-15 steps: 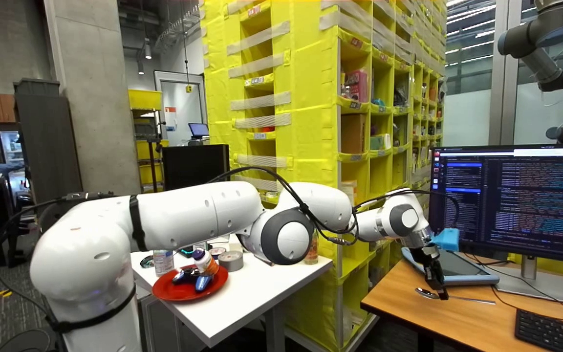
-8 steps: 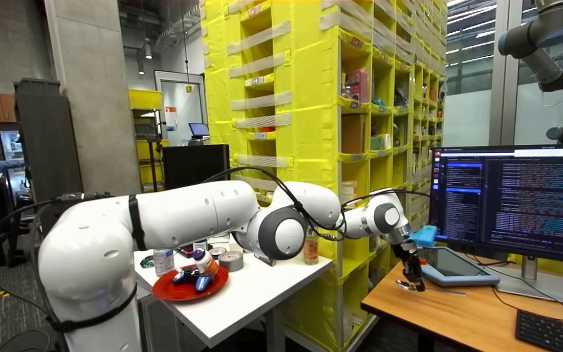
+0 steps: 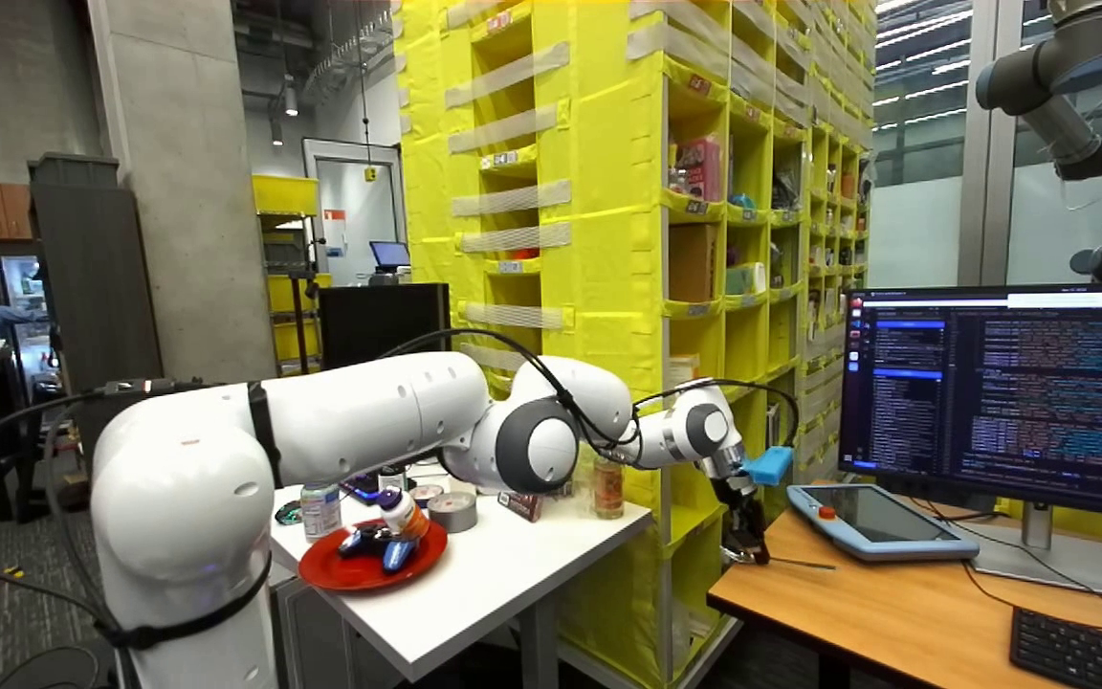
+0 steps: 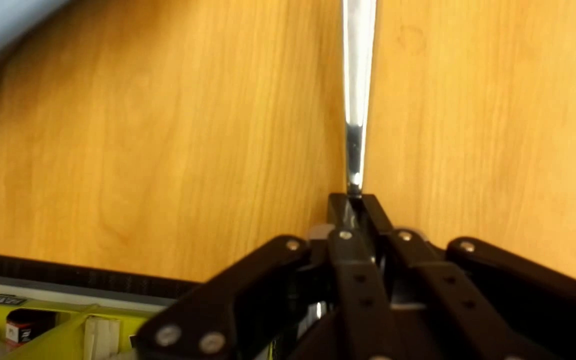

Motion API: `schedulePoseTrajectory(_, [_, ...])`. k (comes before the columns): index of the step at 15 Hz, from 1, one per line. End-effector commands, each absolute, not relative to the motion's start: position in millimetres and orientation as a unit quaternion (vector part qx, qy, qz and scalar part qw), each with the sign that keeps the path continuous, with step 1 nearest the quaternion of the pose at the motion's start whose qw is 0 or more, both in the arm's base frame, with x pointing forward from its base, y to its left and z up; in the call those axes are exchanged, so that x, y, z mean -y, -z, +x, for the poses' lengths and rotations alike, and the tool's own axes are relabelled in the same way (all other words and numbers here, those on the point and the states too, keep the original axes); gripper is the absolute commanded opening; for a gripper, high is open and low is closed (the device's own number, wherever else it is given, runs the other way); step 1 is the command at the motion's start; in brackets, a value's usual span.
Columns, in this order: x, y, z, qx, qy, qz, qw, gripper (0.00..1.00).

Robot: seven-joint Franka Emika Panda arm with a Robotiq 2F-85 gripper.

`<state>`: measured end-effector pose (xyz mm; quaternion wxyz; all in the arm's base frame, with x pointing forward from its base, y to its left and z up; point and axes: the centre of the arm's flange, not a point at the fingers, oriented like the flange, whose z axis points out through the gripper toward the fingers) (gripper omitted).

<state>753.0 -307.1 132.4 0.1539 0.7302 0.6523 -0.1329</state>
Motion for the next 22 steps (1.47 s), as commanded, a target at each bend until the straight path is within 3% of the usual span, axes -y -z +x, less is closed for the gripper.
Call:
schedulePoseTrajectory(1, [254,-131,696,-0.640,0.154,0.734,0.165,0.02])
schedulePoseTrajectory(22, [236,-131,702,-0.481,0.065,0.844,0.229,0.02])
